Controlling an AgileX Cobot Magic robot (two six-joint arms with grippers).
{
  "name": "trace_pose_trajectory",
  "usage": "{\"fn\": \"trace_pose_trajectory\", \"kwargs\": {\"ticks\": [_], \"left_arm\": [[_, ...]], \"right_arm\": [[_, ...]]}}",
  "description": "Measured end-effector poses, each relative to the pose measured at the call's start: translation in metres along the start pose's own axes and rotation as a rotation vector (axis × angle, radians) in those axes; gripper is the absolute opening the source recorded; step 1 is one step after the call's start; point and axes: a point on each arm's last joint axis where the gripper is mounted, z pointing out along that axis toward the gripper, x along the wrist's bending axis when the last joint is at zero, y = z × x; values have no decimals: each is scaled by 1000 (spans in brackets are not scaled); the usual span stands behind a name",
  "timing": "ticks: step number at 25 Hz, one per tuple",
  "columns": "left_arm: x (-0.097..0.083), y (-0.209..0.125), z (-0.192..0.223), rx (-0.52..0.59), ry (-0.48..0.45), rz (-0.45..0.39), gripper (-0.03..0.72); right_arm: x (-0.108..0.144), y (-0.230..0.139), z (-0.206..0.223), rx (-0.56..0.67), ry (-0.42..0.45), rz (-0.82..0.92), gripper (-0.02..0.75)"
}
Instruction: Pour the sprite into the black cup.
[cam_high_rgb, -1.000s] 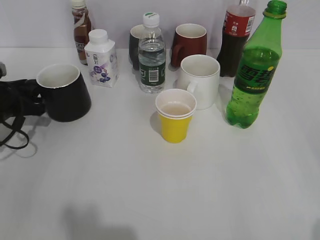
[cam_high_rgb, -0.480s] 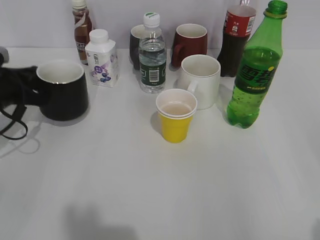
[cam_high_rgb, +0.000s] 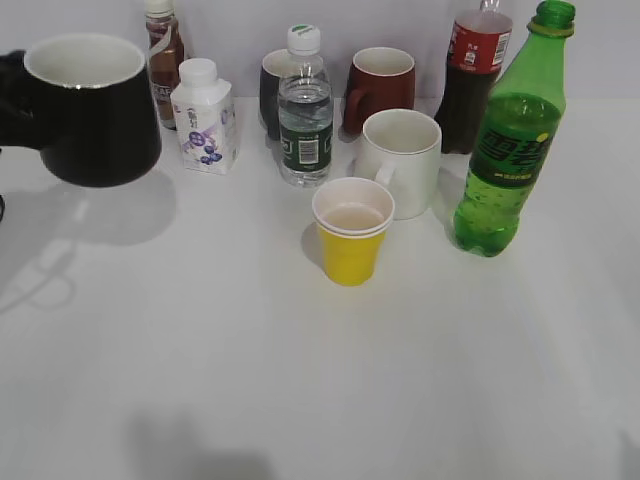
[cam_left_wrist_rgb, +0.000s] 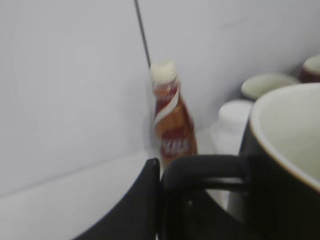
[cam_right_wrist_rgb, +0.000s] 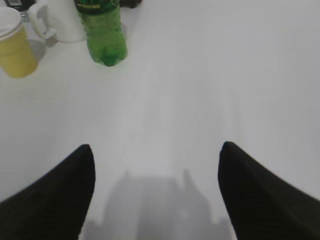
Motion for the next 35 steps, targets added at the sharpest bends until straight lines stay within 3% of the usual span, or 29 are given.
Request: {"fn": "trace_pose_trajectory", "kwargs": {"ticks": [3, 5, 9, 12, 16, 27, 35], "left_arm": [[-5, 11, -6, -41, -14, 7, 44], [-8, 13, -7, -49, -26, 9, 44], [-13, 13, -7, -43, -45, 10, 44], [-17, 14, -7, -46, -53, -1, 44], [-19, 14, -7, -48, -61, -4, 44], [-24, -3, -17, -15, -72, -34, 43], [-24, -1, -25, -60, -72, -35, 43]], "right_arm": [[2, 12, -1, -88, 25, -11, 574], [4, 27, 4, -212, 52, -18, 574], [3, 51, 33, -388, 67, -29, 574], [-5, 53, 69, -370, 15, -25, 574], [-11, 47, 113, -238, -14, -2, 574], [18, 37, 186, -105, 67, -98, 574], [37, 29, 226, -183, 121, -32, 574]]}}
